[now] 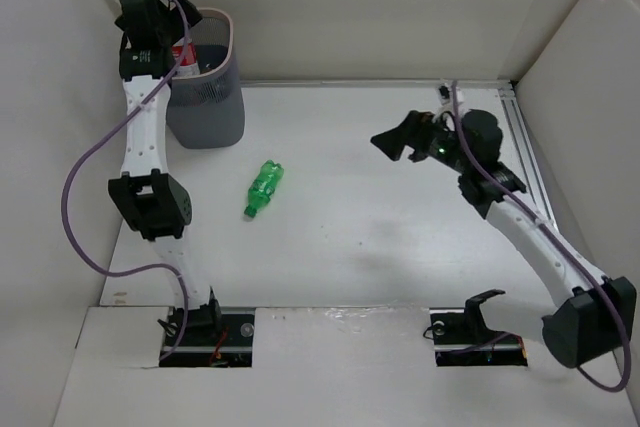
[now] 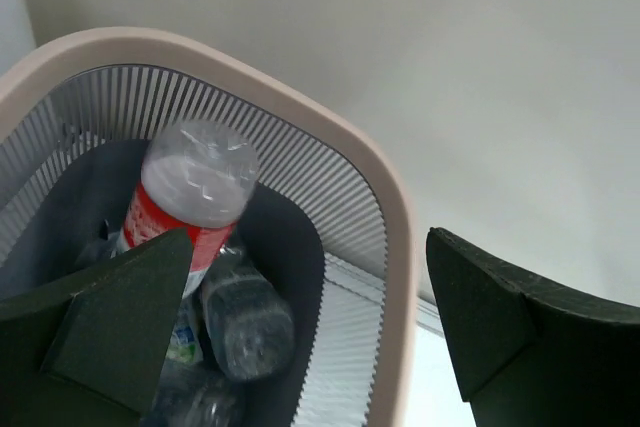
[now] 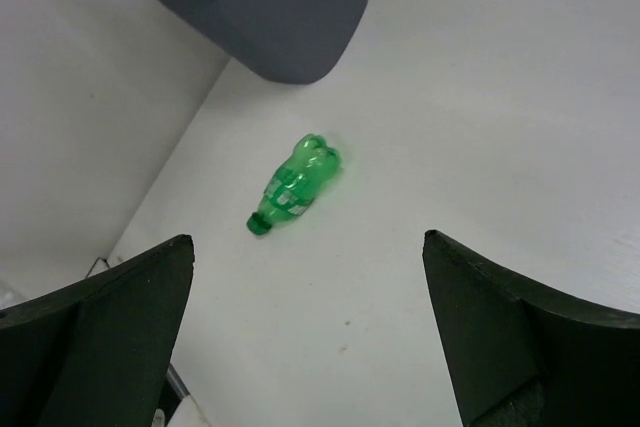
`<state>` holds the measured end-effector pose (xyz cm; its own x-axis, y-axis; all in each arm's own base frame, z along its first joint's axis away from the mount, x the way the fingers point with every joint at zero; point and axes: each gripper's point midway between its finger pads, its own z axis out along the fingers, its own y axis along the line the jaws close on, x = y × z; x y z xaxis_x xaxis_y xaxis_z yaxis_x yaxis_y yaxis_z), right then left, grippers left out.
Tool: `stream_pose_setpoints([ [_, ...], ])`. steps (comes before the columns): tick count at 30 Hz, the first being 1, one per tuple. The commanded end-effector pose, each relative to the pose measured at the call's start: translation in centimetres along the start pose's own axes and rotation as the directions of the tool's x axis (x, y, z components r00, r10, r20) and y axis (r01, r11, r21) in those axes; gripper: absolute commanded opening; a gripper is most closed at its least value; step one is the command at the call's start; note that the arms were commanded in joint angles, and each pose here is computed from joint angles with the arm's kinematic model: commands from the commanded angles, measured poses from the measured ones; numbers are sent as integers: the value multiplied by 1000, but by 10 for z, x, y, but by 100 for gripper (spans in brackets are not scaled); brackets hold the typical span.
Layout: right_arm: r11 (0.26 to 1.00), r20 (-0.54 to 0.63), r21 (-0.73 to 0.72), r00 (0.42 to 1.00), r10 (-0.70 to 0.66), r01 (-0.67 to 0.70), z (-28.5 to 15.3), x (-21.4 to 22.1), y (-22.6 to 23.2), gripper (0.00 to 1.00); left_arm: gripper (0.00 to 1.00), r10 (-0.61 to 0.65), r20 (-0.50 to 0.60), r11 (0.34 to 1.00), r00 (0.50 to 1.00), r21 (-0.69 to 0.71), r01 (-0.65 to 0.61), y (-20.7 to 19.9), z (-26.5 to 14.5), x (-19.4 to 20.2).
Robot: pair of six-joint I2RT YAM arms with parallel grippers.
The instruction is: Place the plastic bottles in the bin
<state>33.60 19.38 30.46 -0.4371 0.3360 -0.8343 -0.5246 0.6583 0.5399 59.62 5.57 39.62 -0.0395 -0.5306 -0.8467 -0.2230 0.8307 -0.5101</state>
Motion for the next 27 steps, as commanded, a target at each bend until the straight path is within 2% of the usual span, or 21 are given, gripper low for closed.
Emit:
stream_pose_setpoints([
  [1,988,-12,149,999,-29,31,26,5,9,100,100,4,137,994,991,103,-19,-43,-82,-75],
  [2,978,1,206,1000,-19,18,31,5,5,100,100,6,128,995,992,98,-18,-41,-91,-73],
  [3,981,-6,194,1000,-9,10,39,9,21,100,100,3,146,994,989,105,-18,-47,-116,-82],
  [5,973,-38,231,998,42,-32,54,26,22,100,100,36,80,996,996,82,-43,-41,-125,-51],
  [6,971,-53,237,998,47,-33,61,35,32,100,100,34,96,995,995,87,-43,-44,-149,-56],
  [7,965,-82,258,995,65,-42,74,43,36,100,100,44,31,996,999,78,-47,-35,-149,-28],
  [9,960,-102,279,993,67,-36,86,51,47,100,100,50,-17,991,999,123,-47,-34,-163,-9],
  [10,953,-86,302,994,62,-33,90,50,55,100,100,57,0,986,998,156,-56,-37,-183,-12],
  [11,949,-90,313,993,72,-40,93,57,55,100,100,65,-67,988,996,144,-54,-23,-180,19],
  [13,960,-91,270,991,100,-72,103,62,66,100,100,70,-105,981,992,190,-49,-23,-200,34],
  [15,971,-89,219,990,114,-92,120,60,82,100,100,85,-162,986,983,157,-60,1,-213,72],
  [16,968,-125,235,985,116,-84,125,75,74,100,100,85,-154,985,984,161,-60,0,-212,70],
  [17,972,-122,217,985,123,-94,134,69,88,100,100,92,-128,984,987,162,-71,3,-226,66],
  [18,965,-145,247,981,128,-89,140,78,85,100,100,92,-140,987,986,142,-72,11,-229,76],
  [20,955,-206,283,966,153,-91,165,113,83,100,100,91,-135,990,987,122,-75,18,-239,78],
  [21,957,-187,269,969,160,-106,177,104,96,100,100,91,-126,989,988,127,-75,21,-249,79],
  [22,937,-246,335,951,188,-99,191,139,82,100,100,90,-117,990,989,118,-76,24,-252,79],
  [24,926,-222,360,955,198,-109,211,137,91,100,100,80,-103,991,991,114,-68,29,-260,83],
  [25,900,-276,429,937,214,-79,219,173,75,100,100,80,-106,991,991,113,-68,31,-261,86],
  [27,865,-270,498,938,217,-56,228,186,63,100,100,80,-110,992,991,111,-68,34,-261,91],
])
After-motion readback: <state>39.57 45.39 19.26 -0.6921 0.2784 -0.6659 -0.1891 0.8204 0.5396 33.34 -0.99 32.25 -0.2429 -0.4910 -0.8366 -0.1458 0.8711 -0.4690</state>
